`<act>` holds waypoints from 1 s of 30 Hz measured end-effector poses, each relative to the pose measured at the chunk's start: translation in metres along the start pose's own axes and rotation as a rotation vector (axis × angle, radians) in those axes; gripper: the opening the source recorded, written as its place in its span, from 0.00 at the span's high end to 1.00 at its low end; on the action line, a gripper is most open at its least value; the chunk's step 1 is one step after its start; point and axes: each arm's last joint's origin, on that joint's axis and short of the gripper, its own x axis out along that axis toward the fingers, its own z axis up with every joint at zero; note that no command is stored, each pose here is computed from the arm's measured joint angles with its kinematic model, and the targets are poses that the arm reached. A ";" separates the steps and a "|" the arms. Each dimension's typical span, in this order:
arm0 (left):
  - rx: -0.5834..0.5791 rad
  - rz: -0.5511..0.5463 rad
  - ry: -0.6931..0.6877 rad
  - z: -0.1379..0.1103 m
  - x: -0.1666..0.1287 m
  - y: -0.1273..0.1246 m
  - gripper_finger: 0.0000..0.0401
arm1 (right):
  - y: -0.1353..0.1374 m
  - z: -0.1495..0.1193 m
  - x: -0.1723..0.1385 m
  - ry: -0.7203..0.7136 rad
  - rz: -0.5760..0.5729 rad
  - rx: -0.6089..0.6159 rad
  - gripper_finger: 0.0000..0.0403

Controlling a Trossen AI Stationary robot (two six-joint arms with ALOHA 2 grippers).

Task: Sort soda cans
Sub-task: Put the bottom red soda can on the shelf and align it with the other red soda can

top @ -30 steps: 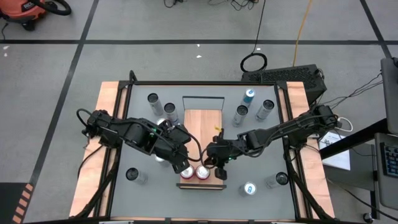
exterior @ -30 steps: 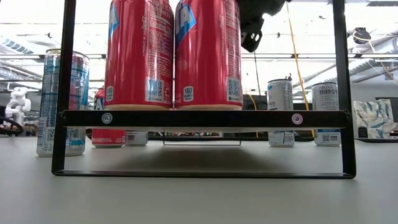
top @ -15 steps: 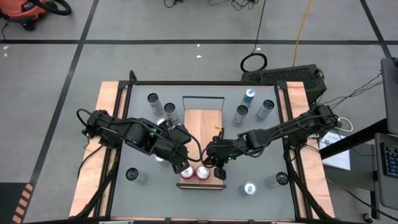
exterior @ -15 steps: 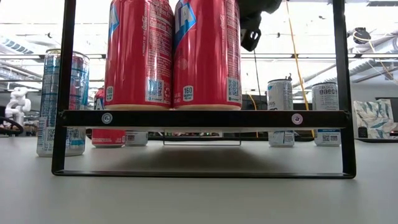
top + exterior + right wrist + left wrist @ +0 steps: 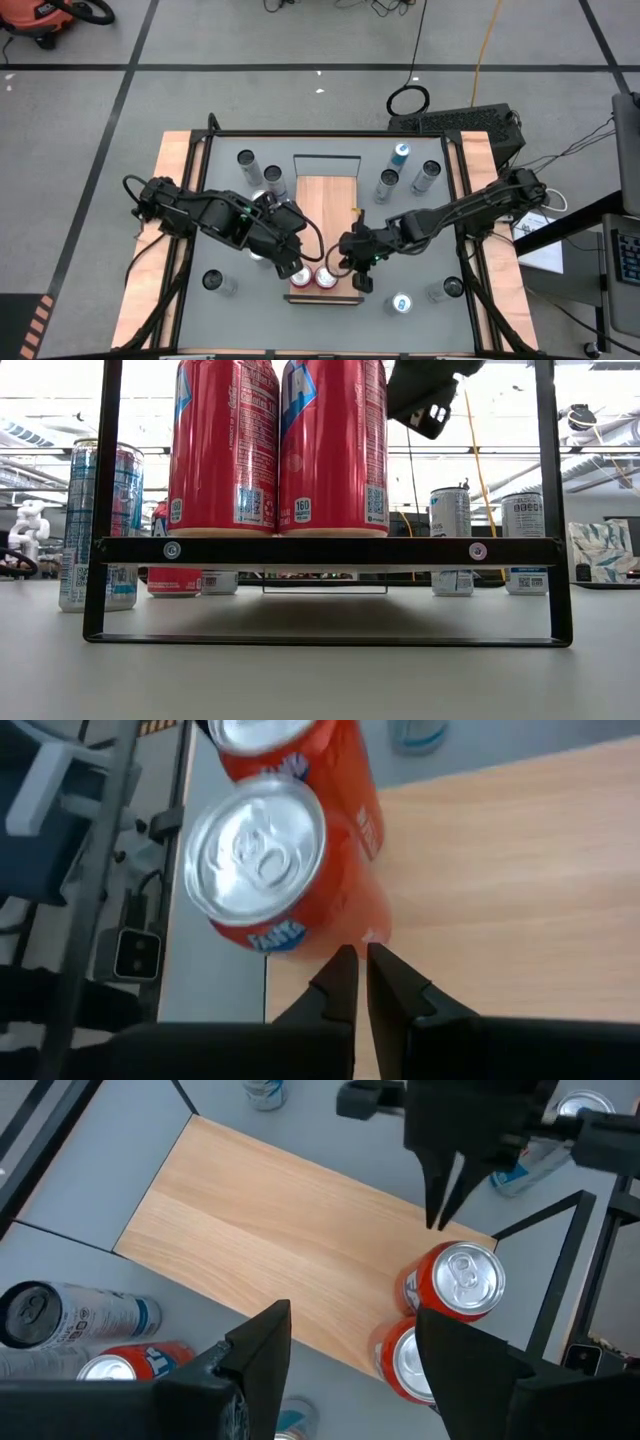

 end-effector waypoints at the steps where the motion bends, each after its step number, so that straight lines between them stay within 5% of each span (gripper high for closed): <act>1: 0.001 0.000 0.000 0.000 0.000 0.000 0.47 | 0.001 -0.001 0.003 0.006 -0.001 0.004 1.00; 30: 0.003 0.005 -0.004 0.000 0.000 0.000 0.47 | 0.012 -0.005 0.015 -0.006 0.062 0.007 1.00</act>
